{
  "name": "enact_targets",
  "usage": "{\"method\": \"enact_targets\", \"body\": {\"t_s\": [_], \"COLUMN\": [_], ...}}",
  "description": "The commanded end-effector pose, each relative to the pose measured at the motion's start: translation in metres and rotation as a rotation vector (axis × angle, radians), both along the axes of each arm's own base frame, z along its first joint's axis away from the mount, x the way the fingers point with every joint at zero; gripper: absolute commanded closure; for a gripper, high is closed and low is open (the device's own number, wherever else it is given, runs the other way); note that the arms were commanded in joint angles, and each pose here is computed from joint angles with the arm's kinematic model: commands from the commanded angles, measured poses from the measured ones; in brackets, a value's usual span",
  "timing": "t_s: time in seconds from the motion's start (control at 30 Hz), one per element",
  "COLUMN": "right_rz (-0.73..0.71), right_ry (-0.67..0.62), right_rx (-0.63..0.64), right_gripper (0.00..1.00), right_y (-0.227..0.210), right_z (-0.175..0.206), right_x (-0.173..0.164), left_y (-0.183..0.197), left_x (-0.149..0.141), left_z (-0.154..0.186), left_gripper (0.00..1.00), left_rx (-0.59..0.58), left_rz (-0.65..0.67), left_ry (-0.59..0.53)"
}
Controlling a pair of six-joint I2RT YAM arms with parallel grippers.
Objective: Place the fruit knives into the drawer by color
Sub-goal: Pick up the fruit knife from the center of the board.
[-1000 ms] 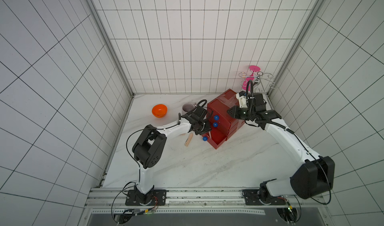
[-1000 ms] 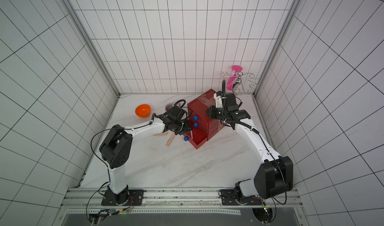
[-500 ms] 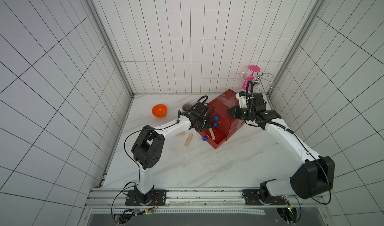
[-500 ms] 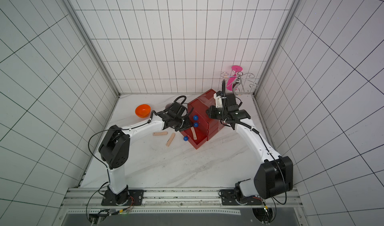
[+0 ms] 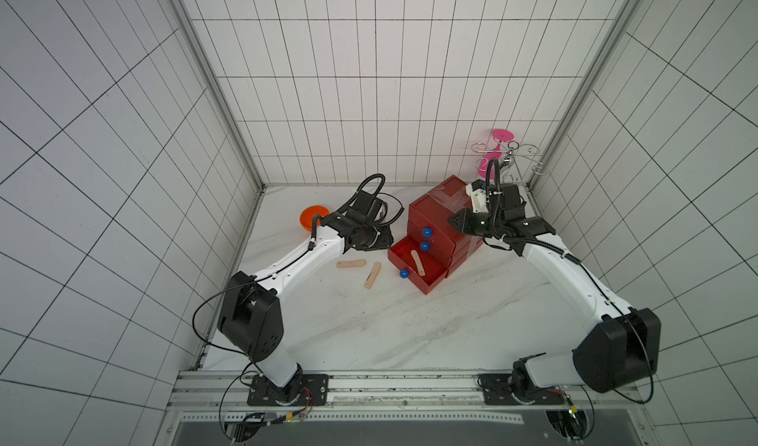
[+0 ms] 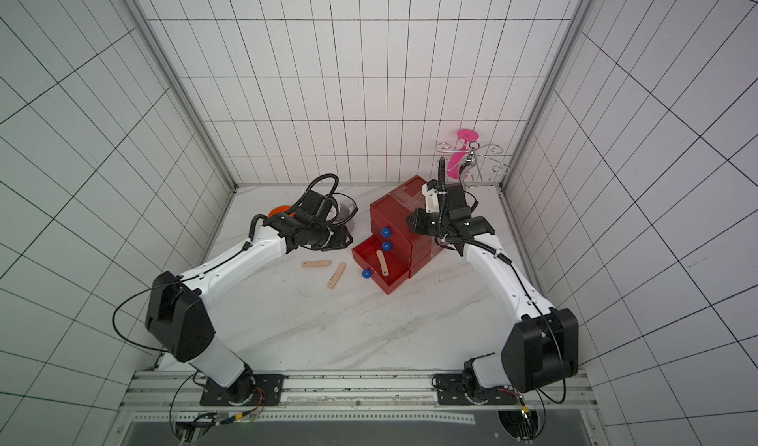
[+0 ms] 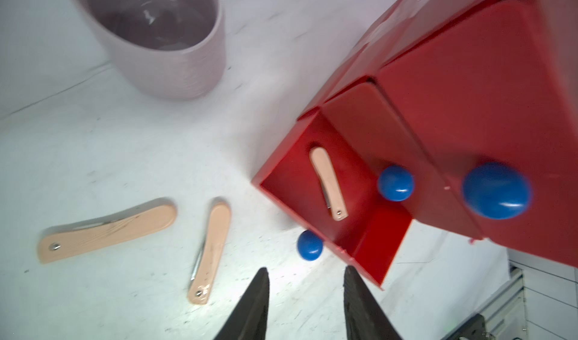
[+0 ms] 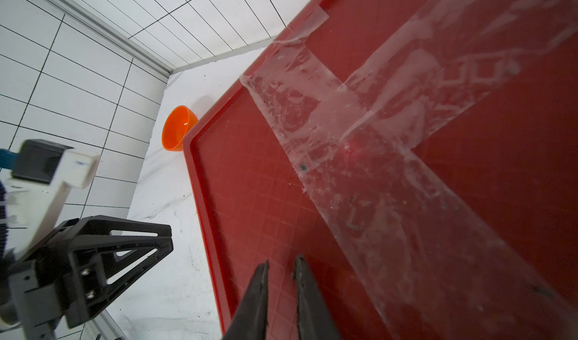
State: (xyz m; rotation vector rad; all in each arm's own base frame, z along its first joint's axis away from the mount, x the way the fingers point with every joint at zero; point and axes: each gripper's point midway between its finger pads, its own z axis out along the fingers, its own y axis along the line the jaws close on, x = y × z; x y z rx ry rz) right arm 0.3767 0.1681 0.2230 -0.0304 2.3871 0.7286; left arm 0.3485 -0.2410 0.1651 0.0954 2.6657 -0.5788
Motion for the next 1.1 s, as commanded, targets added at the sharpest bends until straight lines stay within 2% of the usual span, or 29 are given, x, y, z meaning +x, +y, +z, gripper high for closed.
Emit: {"method": "enact_targets", "body": {"t_s": [0.0, 0.17, 0.67, 1.07], "right_rz": [0.003, 0.003, -0.003, 0.001], "right_ry": [0.619, 0.621, 0.624, 0.628], "right_rx": [-0.193, -0.193, -0.202, -0.203], "right_gripper": [0.81, 0.81, 0.81, 0.81], "right_y": [-0.027, -0.027, -0.030, -0.030], "right_z": [-0.132, -0.132, -0.132, -0.133], "right_x": [-0.105, -0.105, -0.107, -0.109], "left_y": [0.031, 0.043, 0.023, 0.022], "left_x": [-0.015, -0.015, -0.018, -0.021], "left_z": [-0.030, -0.054, -0.123, -0.147], "left_gripper": [0.57, 0.55, 0.53, 0.55], "left_rx": [0.157, 0.245, 0.234, 0.267], "left_rz": [-0.099, -0.145, -0.210, -0.182], "left_ry": [0.048, 0.058, 0.169, 0.224]}}
